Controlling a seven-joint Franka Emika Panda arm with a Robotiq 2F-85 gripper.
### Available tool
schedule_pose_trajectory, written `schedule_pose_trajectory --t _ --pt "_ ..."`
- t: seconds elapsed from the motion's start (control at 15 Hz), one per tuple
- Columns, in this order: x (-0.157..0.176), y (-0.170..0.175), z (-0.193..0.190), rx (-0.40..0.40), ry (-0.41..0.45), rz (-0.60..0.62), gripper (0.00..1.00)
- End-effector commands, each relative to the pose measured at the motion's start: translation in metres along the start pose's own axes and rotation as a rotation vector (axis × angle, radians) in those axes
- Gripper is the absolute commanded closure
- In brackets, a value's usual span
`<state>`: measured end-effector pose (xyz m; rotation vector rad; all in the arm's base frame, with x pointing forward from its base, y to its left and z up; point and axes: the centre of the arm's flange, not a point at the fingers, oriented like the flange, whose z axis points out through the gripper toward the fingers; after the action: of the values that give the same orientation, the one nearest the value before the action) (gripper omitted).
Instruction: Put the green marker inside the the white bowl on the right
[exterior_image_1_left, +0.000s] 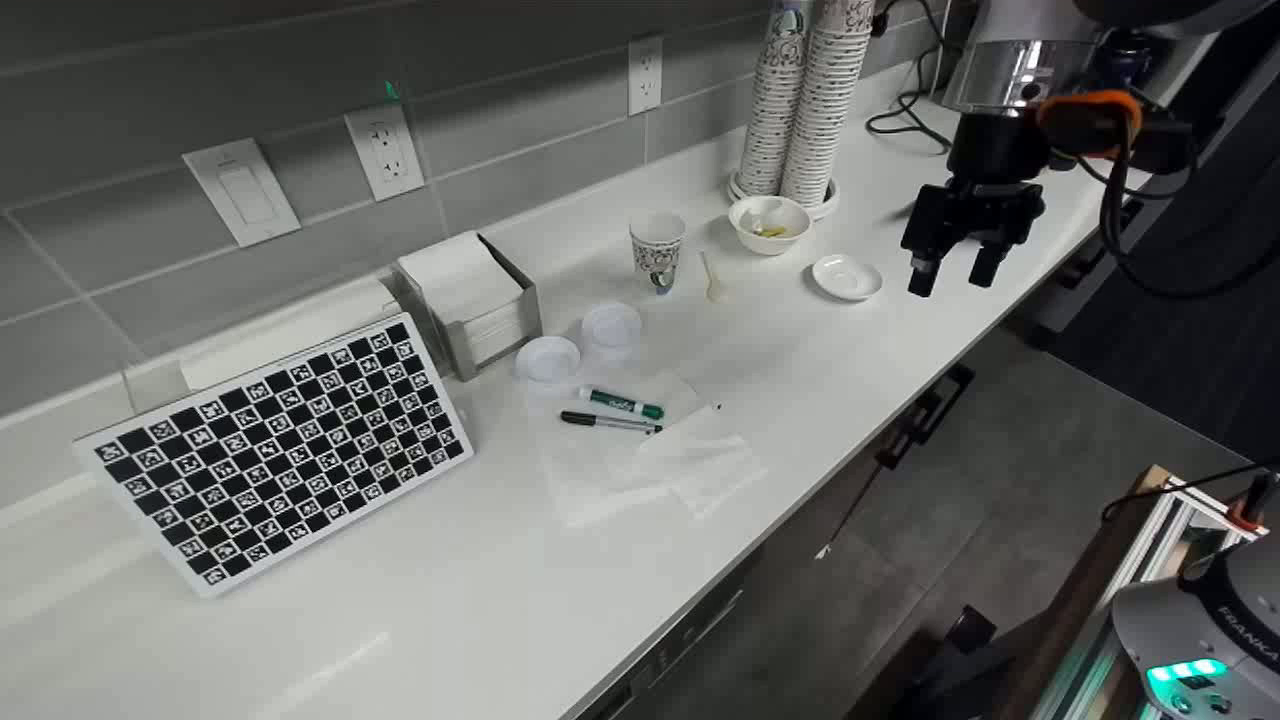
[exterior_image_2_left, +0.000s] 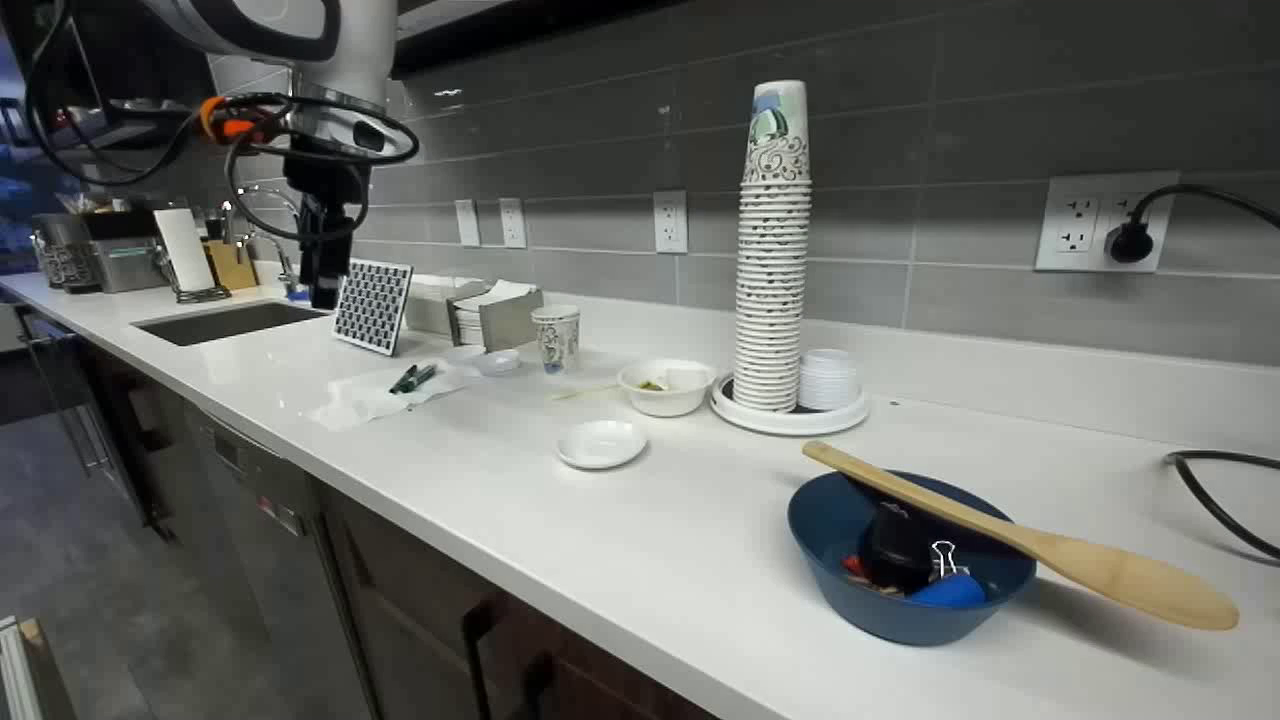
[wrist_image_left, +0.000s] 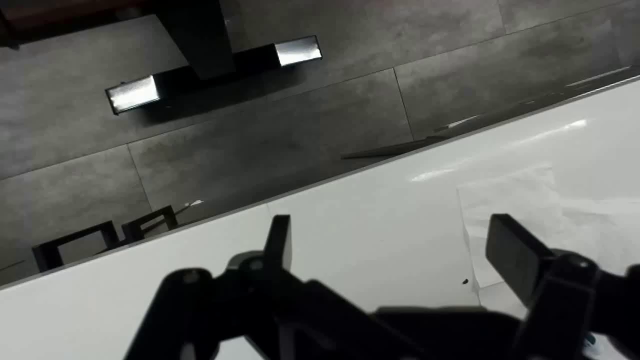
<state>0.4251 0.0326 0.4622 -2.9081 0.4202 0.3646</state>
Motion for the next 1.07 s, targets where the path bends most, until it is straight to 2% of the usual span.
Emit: schedule_pose_trajectory --t 0.0,0.27,0.33,0.67,1.0 --pt "0.0 0.0 0.0 0.0 0.0 0.0 0.0" --pt "0.0 0.0 0.0 0.0 0.0 0.0 0.0" --pt "0.004 -0.011 0.004 -0.001 0.002 -0.021 0.0" --pt "0.017 -0.111 0.05 -0.066 0.021 -0.241 0.0" --pt "0.044 -0.222 0.106 -0.109 0.163 -0.429 0.0"
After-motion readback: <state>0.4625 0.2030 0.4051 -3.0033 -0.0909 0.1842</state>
